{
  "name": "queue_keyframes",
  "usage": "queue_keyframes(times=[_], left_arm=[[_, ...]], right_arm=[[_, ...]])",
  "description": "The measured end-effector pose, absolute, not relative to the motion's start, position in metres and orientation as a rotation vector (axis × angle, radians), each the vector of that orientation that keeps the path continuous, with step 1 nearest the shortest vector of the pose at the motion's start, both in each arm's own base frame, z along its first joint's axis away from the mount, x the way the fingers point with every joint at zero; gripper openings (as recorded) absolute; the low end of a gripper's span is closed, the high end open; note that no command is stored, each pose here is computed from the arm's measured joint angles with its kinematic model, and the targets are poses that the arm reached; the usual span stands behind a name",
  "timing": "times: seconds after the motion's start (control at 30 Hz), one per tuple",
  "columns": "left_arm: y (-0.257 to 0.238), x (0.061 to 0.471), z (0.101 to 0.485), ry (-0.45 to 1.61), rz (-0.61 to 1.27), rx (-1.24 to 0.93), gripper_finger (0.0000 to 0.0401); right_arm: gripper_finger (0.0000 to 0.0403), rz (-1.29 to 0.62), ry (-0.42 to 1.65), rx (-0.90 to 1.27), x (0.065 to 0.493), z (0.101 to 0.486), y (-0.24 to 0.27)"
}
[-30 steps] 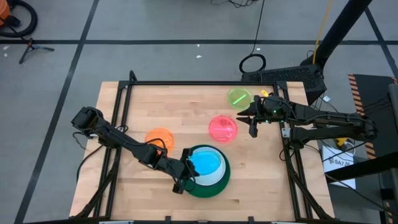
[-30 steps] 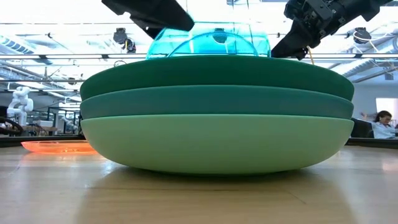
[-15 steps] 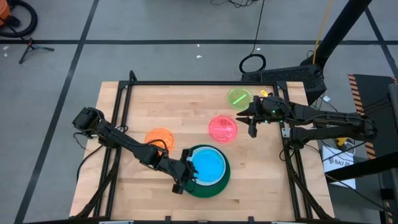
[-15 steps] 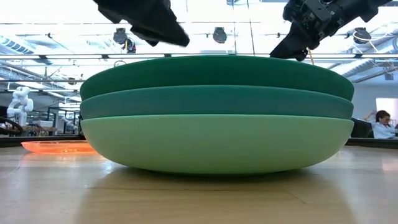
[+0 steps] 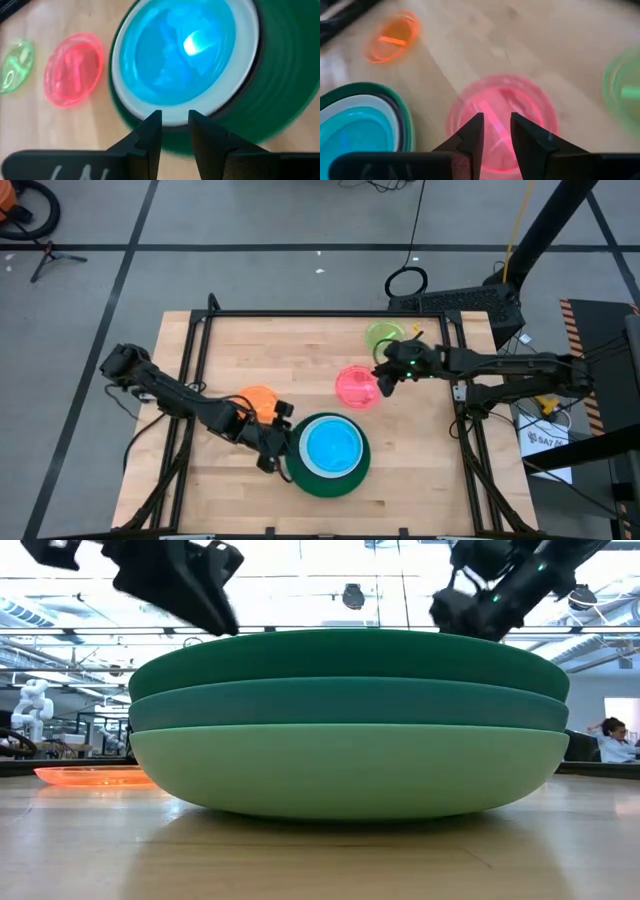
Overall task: Stack plastic plates
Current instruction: Stack the pink plate on top of the light blue plate
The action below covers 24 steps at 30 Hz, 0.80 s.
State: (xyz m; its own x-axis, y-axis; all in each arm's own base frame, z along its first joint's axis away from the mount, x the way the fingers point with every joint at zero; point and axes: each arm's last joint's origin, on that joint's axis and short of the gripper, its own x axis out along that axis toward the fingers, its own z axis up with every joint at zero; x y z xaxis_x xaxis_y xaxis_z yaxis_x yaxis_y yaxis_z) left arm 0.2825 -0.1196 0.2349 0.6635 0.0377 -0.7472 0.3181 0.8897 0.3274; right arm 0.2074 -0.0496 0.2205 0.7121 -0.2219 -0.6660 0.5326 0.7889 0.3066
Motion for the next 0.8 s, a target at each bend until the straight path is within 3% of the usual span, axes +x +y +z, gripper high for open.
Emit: queue_keyframes(times=[0.3,0.57,0.8], left_arm=[[-0.075,0.239,0.237,0.684,-0.076,0.462,0.0104],[-0.039,0.223,0.264,0.539,0.062,0.470,0.0104],[-0.019,0.218,0.258,0.640,0.141,0.422,0.0104]], right_arm=[[0.0089,-0.642,0.795,0.725,0.225,0.177,-0.065],[0.0089,-0.878,1.021,0.827,0.218,0.167,-0.080],[0.0094,-0.825,1.048,0.766,0.221,0.168,-0.081]])
